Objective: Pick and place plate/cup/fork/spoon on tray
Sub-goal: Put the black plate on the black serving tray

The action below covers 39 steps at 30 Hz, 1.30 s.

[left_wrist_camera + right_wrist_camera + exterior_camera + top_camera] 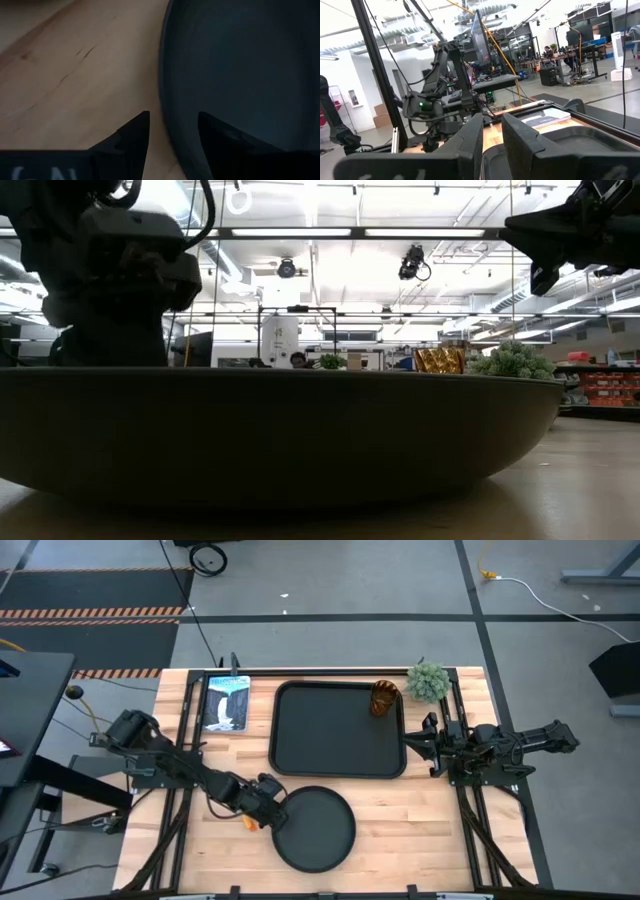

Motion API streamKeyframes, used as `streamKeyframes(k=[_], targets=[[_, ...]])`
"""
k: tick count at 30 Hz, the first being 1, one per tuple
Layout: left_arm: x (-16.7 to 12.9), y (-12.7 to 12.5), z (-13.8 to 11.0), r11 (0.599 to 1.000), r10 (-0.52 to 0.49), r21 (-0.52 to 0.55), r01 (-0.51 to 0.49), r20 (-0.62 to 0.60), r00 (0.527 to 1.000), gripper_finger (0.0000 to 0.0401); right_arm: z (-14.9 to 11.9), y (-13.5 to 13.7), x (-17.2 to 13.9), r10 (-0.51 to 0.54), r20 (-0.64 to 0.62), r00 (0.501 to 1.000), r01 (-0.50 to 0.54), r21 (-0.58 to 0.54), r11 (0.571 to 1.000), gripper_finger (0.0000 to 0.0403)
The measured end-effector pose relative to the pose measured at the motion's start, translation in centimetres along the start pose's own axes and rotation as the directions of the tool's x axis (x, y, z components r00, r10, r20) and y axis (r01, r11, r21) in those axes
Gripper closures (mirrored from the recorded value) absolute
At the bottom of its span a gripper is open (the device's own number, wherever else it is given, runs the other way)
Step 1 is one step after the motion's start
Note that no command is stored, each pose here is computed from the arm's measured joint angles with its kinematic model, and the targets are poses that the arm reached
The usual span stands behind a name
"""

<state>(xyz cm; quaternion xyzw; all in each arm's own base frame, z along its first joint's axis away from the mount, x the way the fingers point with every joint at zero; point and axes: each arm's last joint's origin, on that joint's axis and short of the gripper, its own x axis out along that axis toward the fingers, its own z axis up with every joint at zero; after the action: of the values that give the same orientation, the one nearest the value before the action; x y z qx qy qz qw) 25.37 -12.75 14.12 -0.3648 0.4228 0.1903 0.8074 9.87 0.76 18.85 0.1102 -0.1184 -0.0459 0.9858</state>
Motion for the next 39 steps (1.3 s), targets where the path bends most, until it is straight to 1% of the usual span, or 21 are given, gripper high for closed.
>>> streamKeyframes(k=[4,11,28,39], targets=[[0.16,0.08,-0.19,1.000,0.010,0.006,-0.010,-0.009,1.000,0.0233,0.06,0.01,0.00,0.001,0.006,1.000,-0.001,0.002,1.000,0.0325],[0.15,0.20,-0.28,1.000,0.022,0.012,-0.022,-0.016,1.000,0.0264,0.05,0.01,0.00,0.001,0.005,1.000,-0.001,0.002,1.000,0.0325],[0.10,0.25,-0.30,1.000,0.025,0.013,-0.025,-0.026,0.999,0.0319,0.05,0.01,0.00,0.001,0.005,1.000,-0.001,0.001,1.000,0.0325],[0.08,0.26,-0.26,1.000,0.027,0.009,-0.027,-0.019,0.999,0.0388,0.05,0.01,0.00,0.001,0.005,1.000,-0.001,0.001,1.000,0.0325]])
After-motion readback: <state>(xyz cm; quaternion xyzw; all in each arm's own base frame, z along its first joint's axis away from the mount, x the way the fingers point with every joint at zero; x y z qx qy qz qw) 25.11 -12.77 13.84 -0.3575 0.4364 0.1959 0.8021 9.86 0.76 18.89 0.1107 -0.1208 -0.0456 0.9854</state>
